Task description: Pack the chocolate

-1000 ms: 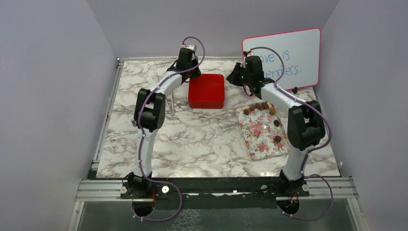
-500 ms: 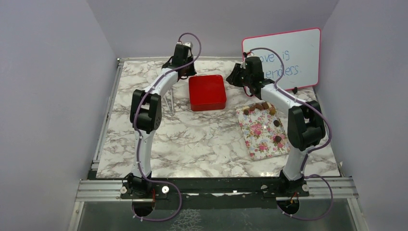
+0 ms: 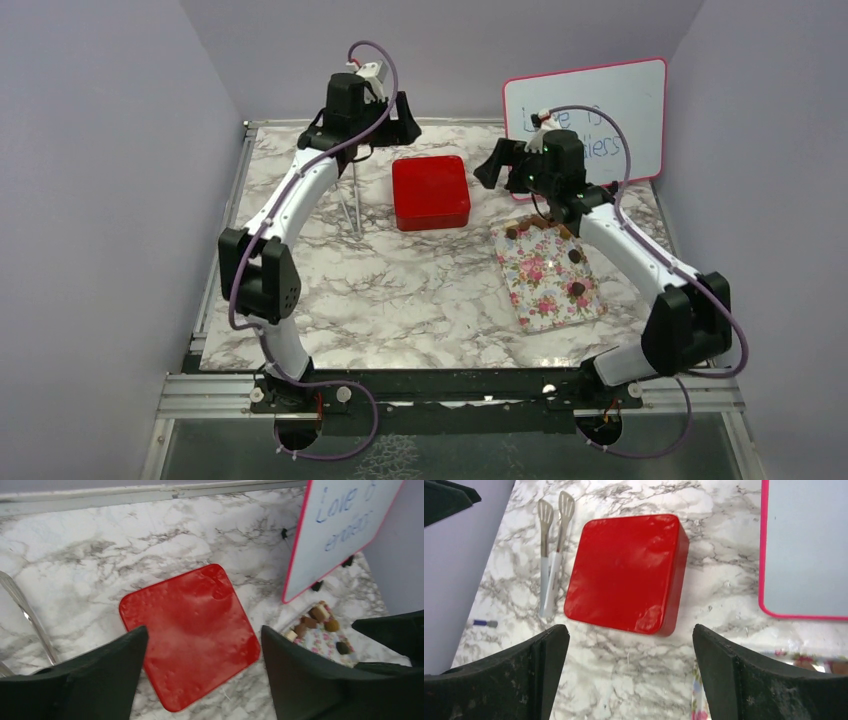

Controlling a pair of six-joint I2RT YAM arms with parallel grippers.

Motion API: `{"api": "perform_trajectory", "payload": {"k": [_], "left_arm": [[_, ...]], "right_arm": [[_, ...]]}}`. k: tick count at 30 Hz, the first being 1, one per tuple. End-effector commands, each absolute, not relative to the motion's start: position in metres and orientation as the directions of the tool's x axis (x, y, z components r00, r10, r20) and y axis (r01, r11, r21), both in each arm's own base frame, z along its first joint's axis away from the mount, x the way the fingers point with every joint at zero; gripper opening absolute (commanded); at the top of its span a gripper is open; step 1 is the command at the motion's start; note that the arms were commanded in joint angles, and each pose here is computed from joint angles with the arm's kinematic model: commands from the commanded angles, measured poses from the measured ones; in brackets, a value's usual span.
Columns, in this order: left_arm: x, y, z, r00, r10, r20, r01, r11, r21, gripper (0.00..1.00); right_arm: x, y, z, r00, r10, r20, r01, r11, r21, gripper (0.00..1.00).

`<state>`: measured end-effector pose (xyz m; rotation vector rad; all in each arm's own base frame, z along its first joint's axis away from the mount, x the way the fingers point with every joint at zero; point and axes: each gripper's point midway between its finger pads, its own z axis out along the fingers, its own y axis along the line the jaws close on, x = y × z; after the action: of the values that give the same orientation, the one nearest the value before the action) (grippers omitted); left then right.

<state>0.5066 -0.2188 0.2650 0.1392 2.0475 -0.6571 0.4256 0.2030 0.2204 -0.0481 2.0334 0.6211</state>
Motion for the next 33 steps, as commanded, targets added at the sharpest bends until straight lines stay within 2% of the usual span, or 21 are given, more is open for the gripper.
{"api": "perform_trajectory", "payload": {"k": [1,7,13,16,20,27,33], "left_arm": [[0.452,-0.223,0.291,-0.542,-0.134,-0.83,0.441,0.795,-0.417,0.98],[0.401,-0.213,0.31,-0.511,-0.116,-0.852,0.503,0.763,-0.406,0.99],[0.346,-0.208,0.305,-0.478,-0.052,-0.877,0.602,0.707,-0.37,0.99],[0.327,-0.202,0.309,-0.43,-0.06,-0.901,0.622,0.704,-0.343,0.99],[0.302,-0.195,0.311,-0.357,-0.086,-0.93,0.654,0.688,-0.315,0.99],[0.273,-0.189,0.291,-0.357,-0.105,-0.928,0.661,0.673,-0.33,0.99],[0.269,-0.182,0.287,-0.316,-0.123,-0.941,0.649,0.695,-0.309,0.99]], "right_arm": [[0.378,0.202,0.225,-0.55,0.186,-0.814,-0.345,0.837,0.424,1.0],[0.33,0.189,0.238,-0.533,0.141,-0.834,-0.408,0.821,0.399,1.0],[0.291,0.175,0.256,-0.474,0.14,-0.869,-0.451,0.81,0.376,1.0],[0.274,0.175,0.264,-0.411,0.106,-0.906,-0.527,0.783,0.331,1.0],[0.259,0.168,0.274,-0.365,0.149,-0.919,-0.531,0.778,0.337,1.0],[0.239,0.169,0.265,-0.42,0.176,-0.89,-0.53,0.749,0.398,1.0],[0.23,0.175,0.266,-0.437,0.179,-0.881,-0.56,0.713,0.422,1.0]]}}
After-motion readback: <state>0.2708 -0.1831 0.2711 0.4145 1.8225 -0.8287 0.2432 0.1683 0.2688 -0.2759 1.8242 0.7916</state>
